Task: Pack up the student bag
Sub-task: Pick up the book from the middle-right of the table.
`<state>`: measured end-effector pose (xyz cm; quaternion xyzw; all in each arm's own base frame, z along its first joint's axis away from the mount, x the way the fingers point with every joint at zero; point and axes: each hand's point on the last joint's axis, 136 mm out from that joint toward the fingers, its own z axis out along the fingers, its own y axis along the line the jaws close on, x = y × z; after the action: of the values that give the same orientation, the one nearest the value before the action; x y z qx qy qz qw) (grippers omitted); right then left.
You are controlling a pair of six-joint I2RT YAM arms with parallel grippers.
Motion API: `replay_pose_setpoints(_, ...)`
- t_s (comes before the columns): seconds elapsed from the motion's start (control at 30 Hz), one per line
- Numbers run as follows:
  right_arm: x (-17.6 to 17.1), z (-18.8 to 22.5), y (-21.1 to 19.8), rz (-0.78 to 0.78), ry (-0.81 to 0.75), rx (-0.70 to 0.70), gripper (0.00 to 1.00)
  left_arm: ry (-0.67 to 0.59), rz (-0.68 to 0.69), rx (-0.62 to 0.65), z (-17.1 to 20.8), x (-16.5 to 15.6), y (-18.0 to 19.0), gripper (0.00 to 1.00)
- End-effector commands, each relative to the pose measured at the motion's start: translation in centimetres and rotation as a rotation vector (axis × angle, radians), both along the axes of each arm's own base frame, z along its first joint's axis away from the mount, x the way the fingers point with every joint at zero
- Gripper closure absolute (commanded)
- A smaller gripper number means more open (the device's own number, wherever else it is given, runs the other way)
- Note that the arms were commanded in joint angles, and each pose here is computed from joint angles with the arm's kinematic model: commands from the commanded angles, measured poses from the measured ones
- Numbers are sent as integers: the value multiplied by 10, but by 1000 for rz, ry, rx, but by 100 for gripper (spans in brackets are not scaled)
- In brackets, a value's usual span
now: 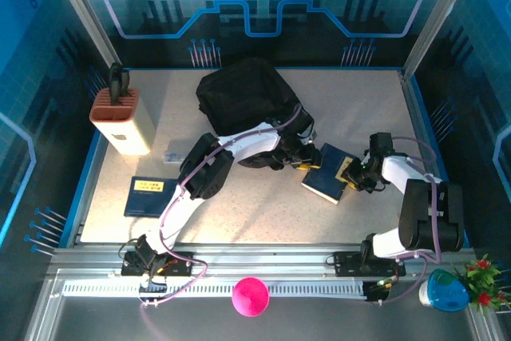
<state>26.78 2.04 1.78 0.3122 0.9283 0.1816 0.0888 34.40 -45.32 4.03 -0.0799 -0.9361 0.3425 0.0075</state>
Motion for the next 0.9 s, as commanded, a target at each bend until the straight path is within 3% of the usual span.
replay_pose_setpoints(0.0, 18, 10, 9, 7, -61, 87, 77, -20, -60, -204, 64, -11, -28, 64)
replay_pose_setpoints(0.6, 31, 9, 2, 2, -88, 100, 78, 6, -2, -197, 61, -10, -17, 73)
replay_pose_setpoints(0.87, 40, 40, 1, 5, -189, 95, 63, -118, 52, -180, 100, 3, -4, 88)
